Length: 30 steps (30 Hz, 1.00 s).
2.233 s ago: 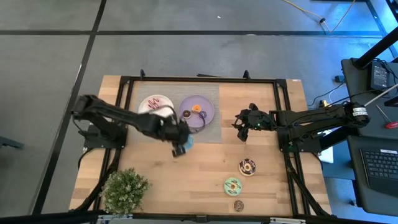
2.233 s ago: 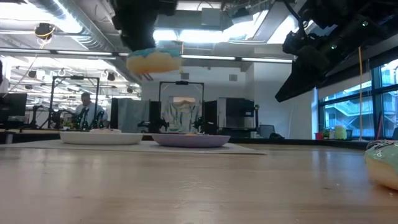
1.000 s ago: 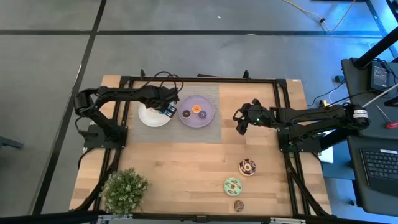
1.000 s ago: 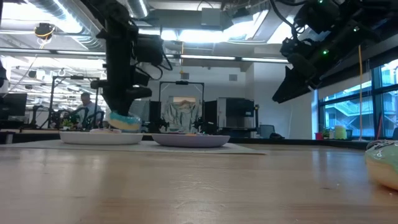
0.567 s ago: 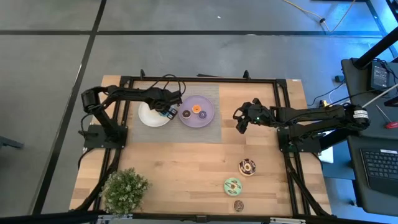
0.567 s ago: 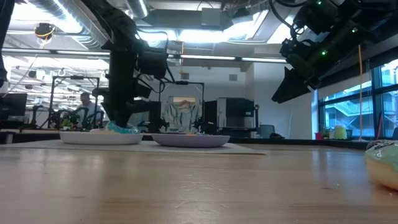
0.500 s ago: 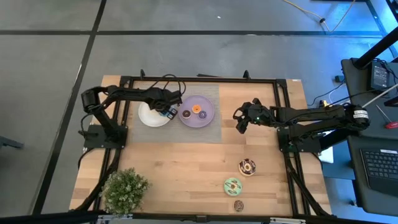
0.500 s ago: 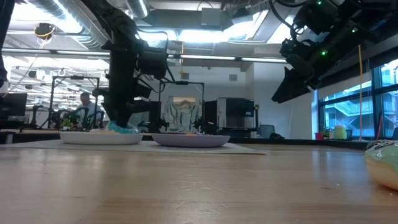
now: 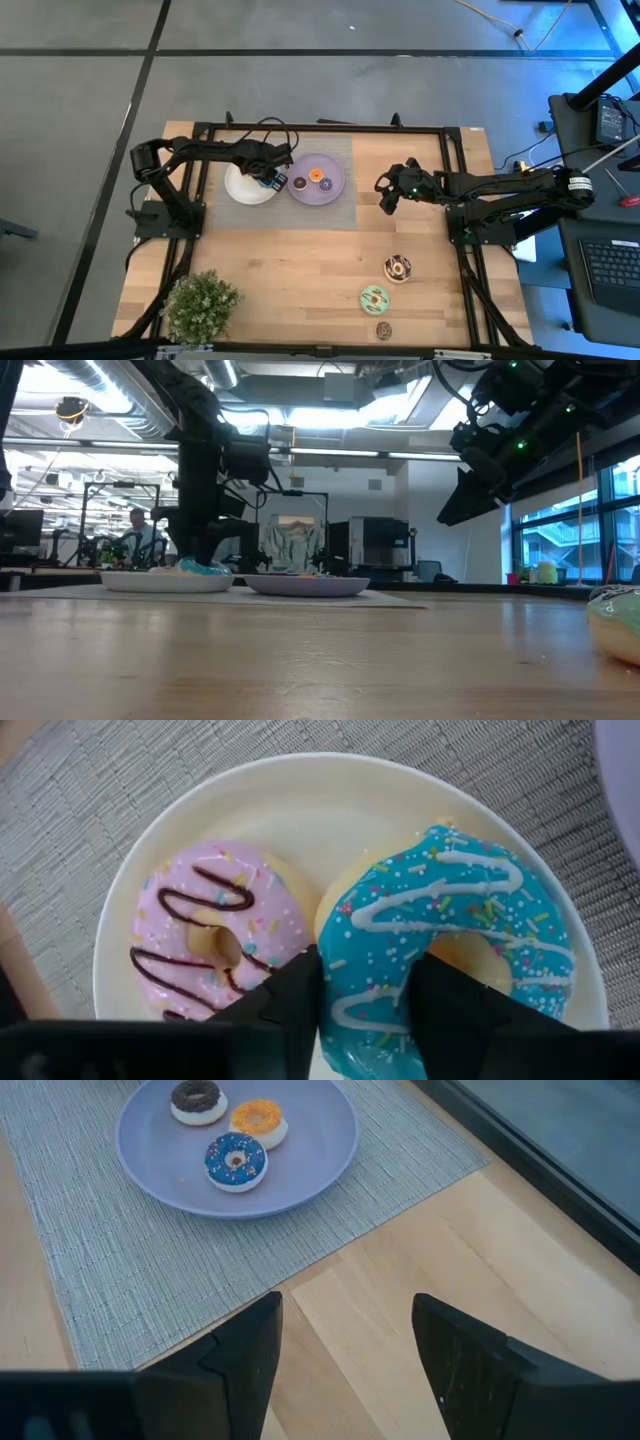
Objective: Pick & Place donuts
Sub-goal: Put the large blue donut on the white plate, then put the large black donut on the white plate
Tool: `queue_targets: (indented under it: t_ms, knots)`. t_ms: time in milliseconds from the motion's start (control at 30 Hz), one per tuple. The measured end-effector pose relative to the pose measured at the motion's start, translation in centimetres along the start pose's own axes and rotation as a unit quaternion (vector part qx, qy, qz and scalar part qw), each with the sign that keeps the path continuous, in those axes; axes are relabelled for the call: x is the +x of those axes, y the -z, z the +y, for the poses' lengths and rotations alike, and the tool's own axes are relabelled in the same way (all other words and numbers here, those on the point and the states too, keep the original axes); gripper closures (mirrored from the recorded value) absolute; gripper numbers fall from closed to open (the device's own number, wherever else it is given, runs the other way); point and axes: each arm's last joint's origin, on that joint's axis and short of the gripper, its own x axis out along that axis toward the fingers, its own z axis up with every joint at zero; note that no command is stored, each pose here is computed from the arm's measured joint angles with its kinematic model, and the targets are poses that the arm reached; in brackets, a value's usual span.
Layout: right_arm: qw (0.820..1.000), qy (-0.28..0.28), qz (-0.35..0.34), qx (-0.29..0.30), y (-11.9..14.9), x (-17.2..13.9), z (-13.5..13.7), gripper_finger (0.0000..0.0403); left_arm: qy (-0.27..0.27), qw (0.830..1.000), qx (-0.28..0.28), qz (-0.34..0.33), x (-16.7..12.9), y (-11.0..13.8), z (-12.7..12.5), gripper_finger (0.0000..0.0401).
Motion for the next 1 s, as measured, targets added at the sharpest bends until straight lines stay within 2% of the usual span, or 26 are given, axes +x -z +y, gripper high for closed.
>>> queue_targets:
  t_ms: [333,600,800,900,1000]
  knots:
    - [1.000,-0.002,0.001,0.000,0.0,0.0,0.0,0.0177,-0.012,1.000,-0.002,-0.003,-0.7,-0.4,0.1,0.0206]
    - [1.000,-0.004,0.001,-0.002,0.0,0.0,0.0,0.0177,0.001,1.000,0.023,-0.014,-1.8,-1.4,-0.2,0.0206]
    - [1.000,-0.007,0.002,-0.001,0.0,0.0,0.0,0.0177,-0.009,0.999,0.023,-0.034,-3.2,-2.2,-0.3,0.0207]
    - [0.999,-0.033,0.010,-0.001,0.1,0.0,0.2,0.0177,0.012,0.997,0.047,-0.064,-5.0,-2.6,-0.8,0.0207]
    - [0.998,-0.056,0.031,0.014,0.1,-0.1,0.3,0.0177,0.071,0.988,0.099,-0.099,-7.1,-2.6,-1.9,0.0207]
